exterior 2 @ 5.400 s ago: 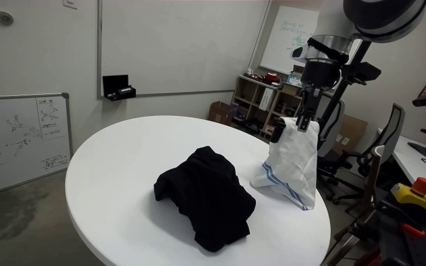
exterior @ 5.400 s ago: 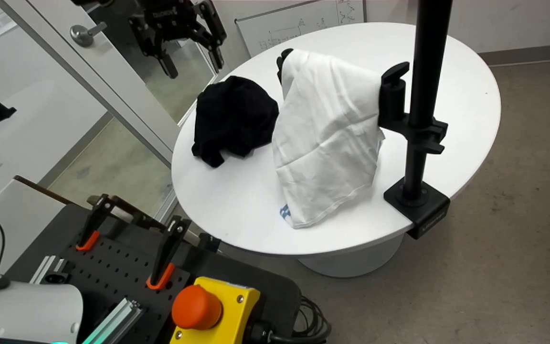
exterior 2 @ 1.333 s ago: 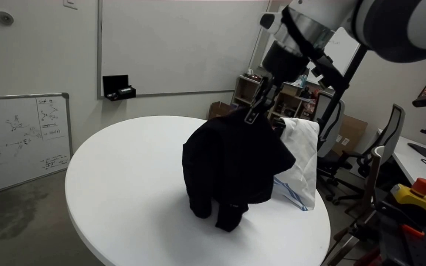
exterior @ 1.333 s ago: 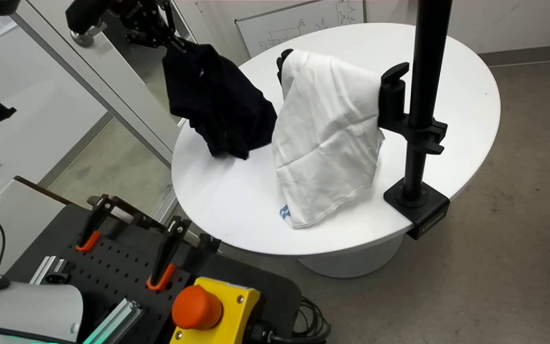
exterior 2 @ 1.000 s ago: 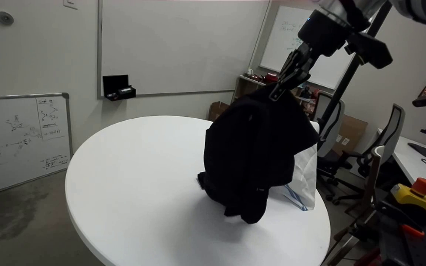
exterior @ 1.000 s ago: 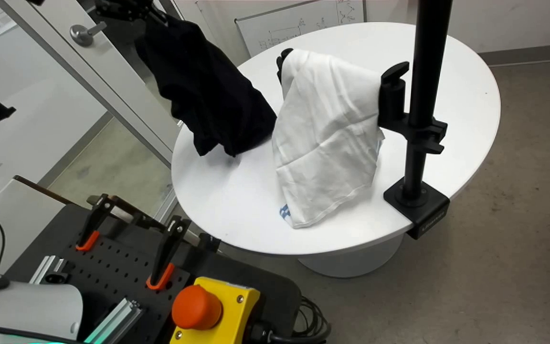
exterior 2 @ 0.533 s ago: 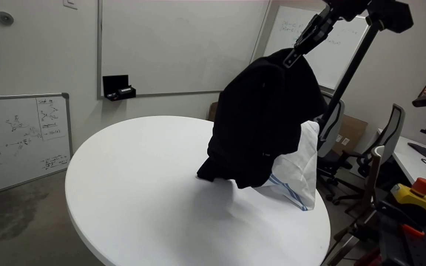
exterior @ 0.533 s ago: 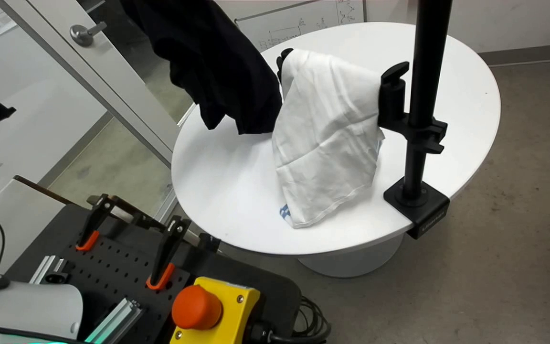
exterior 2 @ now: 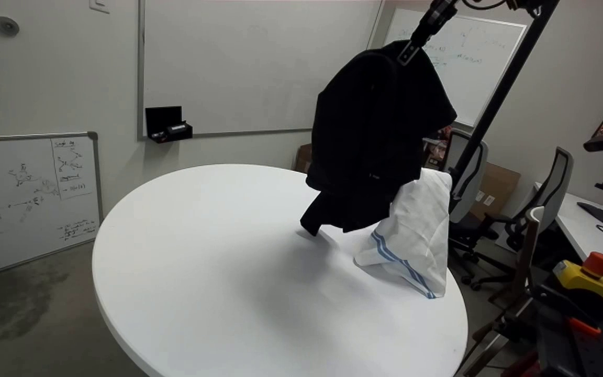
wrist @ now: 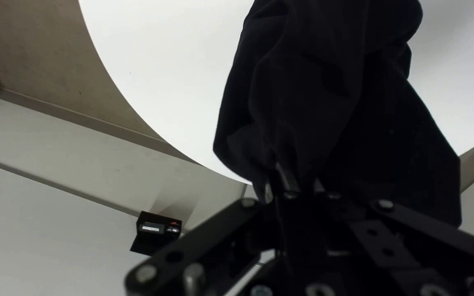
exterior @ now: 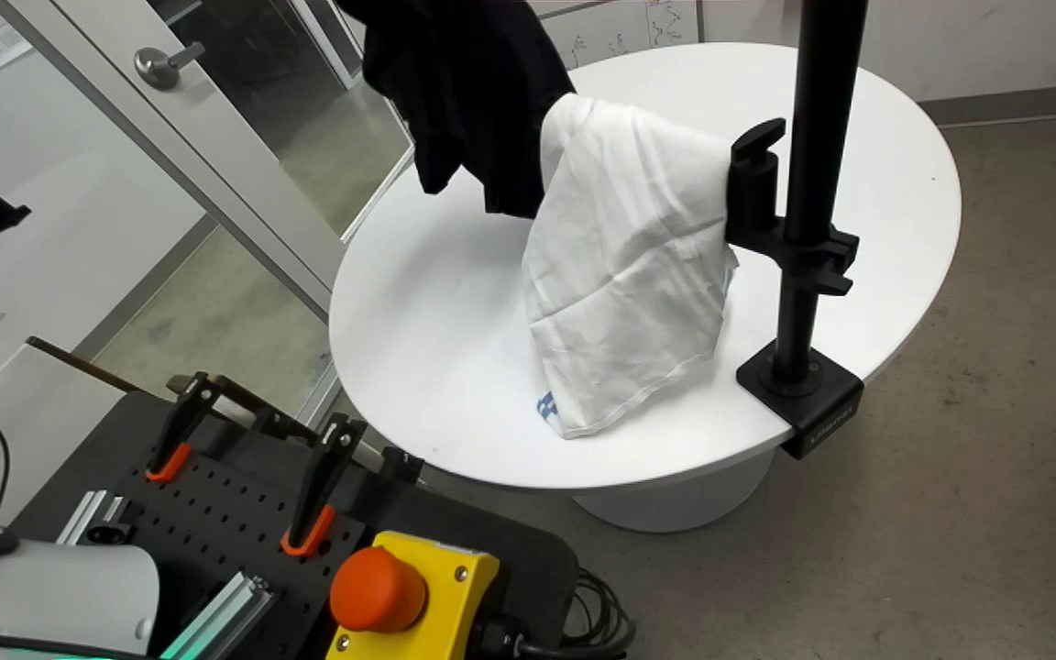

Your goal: Hang the towel on the stand then hang the black t-shirt on the stand

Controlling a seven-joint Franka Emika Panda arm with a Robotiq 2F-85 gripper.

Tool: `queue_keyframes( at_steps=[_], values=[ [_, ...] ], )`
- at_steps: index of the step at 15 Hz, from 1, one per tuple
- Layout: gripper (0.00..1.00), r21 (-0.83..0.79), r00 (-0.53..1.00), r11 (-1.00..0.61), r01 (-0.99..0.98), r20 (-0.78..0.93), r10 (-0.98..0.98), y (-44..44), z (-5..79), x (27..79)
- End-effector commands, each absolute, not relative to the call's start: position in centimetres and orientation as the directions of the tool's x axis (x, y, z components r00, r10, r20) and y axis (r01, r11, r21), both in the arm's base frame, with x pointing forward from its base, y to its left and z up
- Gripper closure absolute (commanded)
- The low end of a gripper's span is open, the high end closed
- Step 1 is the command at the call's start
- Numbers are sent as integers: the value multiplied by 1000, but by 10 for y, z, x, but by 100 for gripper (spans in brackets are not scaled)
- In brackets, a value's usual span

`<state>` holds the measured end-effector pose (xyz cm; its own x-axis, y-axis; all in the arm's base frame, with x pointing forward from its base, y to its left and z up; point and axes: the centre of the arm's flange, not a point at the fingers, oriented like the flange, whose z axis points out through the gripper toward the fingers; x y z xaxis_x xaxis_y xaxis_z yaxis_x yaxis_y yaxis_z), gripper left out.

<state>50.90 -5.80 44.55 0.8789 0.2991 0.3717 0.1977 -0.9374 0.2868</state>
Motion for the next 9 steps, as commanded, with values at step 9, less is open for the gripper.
queue_keyframes(
  at_steps=[9],
  values=[
    [99, 273, 931, -960, -68, 364, 38, -168, 483, 571]
  ],
)
